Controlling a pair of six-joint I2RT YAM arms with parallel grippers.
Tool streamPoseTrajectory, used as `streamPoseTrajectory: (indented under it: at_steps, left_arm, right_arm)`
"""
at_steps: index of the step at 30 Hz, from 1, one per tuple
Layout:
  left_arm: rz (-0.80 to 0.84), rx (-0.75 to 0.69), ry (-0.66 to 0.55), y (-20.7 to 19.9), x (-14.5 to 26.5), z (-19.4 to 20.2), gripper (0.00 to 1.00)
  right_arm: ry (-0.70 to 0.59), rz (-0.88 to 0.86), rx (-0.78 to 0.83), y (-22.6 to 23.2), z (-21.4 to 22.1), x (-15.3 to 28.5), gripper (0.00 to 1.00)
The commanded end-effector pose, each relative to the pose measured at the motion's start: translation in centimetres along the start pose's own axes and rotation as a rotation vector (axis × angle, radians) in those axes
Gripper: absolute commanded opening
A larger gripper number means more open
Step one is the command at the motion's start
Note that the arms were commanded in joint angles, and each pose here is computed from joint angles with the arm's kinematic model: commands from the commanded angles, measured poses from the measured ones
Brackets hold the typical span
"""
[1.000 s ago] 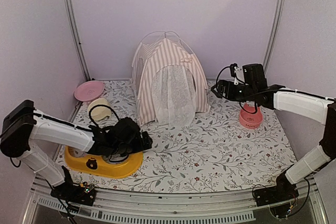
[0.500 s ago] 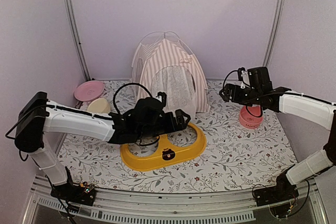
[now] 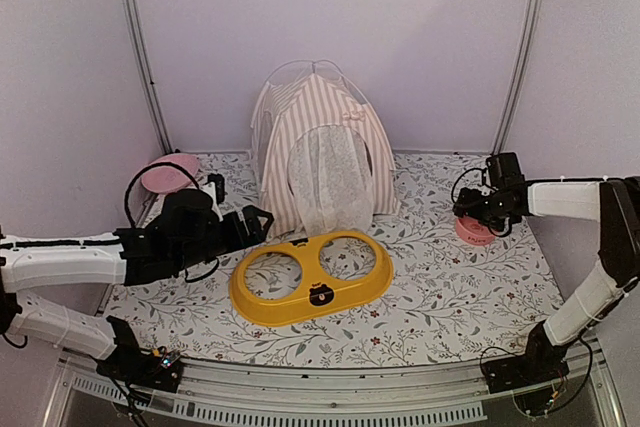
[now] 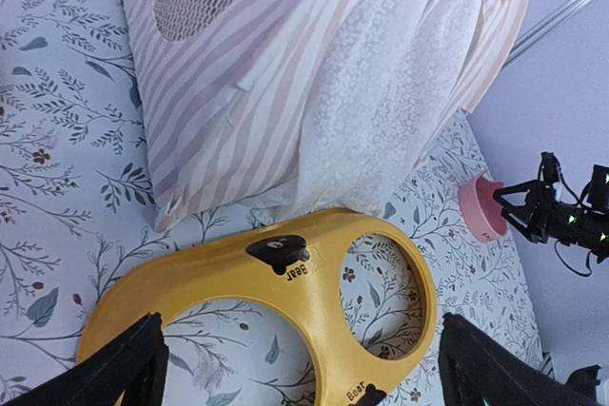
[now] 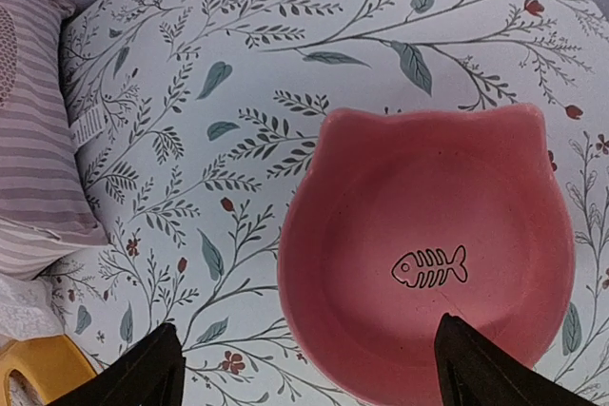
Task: Set up the pet tent
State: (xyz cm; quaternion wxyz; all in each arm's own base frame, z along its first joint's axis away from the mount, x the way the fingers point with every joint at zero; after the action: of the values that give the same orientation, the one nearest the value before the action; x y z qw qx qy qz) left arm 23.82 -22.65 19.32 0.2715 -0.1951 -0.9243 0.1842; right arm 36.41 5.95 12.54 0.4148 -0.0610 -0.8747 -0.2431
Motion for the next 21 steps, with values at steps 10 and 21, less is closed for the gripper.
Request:
streamPoseTrajectory:
  at_steps: [10,21]
  left_arm:
    - [-0.147,0.012,-0.041,8.7,2.9,-0.8,1.0]
    - [-0.159,0.061,0.038,11.3,1.8,2.2,1.0]
  right_arm:
    - [0.138,0.093,0.053,-0.8,3.2,-4.1,0.59]
    - [0.165,0.079,0.103,1.3,5.9,-3.3,0.23]
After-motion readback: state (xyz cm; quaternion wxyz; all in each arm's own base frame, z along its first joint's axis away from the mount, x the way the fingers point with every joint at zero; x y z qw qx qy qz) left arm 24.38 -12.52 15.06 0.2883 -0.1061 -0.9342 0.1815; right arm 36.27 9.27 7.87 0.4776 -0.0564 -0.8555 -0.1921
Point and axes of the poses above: each gripper's point midway between its finger pads, its own x axis back along the fingers, its own y axis along the line the jaws close on, z = x × y, the point moved 5 cm from there along x, back along the fingers, and after that the axes turned 9 degrees about -x, right-handed, at the moved point
